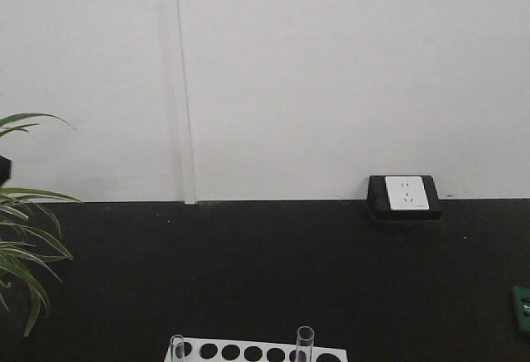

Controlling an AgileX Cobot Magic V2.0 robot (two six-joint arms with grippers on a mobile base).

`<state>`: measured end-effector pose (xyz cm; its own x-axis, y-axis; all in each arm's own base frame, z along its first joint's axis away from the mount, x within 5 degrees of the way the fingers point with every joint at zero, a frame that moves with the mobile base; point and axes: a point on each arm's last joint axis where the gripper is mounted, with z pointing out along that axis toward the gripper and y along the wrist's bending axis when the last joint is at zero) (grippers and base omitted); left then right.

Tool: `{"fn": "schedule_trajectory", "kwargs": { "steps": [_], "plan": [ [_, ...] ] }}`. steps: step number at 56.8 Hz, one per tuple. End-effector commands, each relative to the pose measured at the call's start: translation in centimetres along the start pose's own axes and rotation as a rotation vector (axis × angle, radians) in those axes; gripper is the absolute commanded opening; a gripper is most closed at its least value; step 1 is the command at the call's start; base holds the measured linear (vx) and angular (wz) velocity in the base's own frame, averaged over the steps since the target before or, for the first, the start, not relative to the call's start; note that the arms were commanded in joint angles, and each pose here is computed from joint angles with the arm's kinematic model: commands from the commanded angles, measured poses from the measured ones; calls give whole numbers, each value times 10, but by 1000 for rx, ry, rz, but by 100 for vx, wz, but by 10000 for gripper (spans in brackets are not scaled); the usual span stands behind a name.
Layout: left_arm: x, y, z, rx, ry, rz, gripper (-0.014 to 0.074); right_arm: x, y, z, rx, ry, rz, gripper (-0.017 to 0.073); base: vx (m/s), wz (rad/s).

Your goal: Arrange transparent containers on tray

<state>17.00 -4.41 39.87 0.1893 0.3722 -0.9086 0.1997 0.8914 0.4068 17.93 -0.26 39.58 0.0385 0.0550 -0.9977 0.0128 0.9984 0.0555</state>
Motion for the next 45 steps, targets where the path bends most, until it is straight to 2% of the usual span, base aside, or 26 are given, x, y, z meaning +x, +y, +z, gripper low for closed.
{"fn": "schedule_trajectory", "kwargs": {
  "steps": [1,4,9,15,19,27,31,36,40,45],
  "plan": [
    [-12,-14,8,83,-79,-12,594,-16,0,5,-4,-105,-6,535,0,0],
    [-5,-26,15,139,-53,-55,594,-14,0,8,-4,-93,-6,519,0,0],
    [14,-46,25,218,15,-91,594,-10,0,13,-3,-75,-3,503,0,0],
    [42,-66,30,276,101,-195,594,-8,0,16,-2,-64,-5,501,0,0],
    [62,-78,27,311,108,-259,594,-8,0,16,-2,-64,-6,501,0,0],
    [100,-101,13,385,112,-305,594,-9,0,16,-3,-66,-14,501,0,0],
    [118,-109,8,406,157,-320,594,-9,0,16,-3,-66,-14,501,0,0],
    [136,-117,8,402,217,-379,594,-9,0,16,-3,-70,-14,501,0,0],
    [141,-121,14,393,201,-422,594,-9,0,16,-3,-72,-14,501,0,0],
    [147,-127,22,409,167,-447,594,-9,0,16,-4,-75,-14,501,0,0]
  ]
}}
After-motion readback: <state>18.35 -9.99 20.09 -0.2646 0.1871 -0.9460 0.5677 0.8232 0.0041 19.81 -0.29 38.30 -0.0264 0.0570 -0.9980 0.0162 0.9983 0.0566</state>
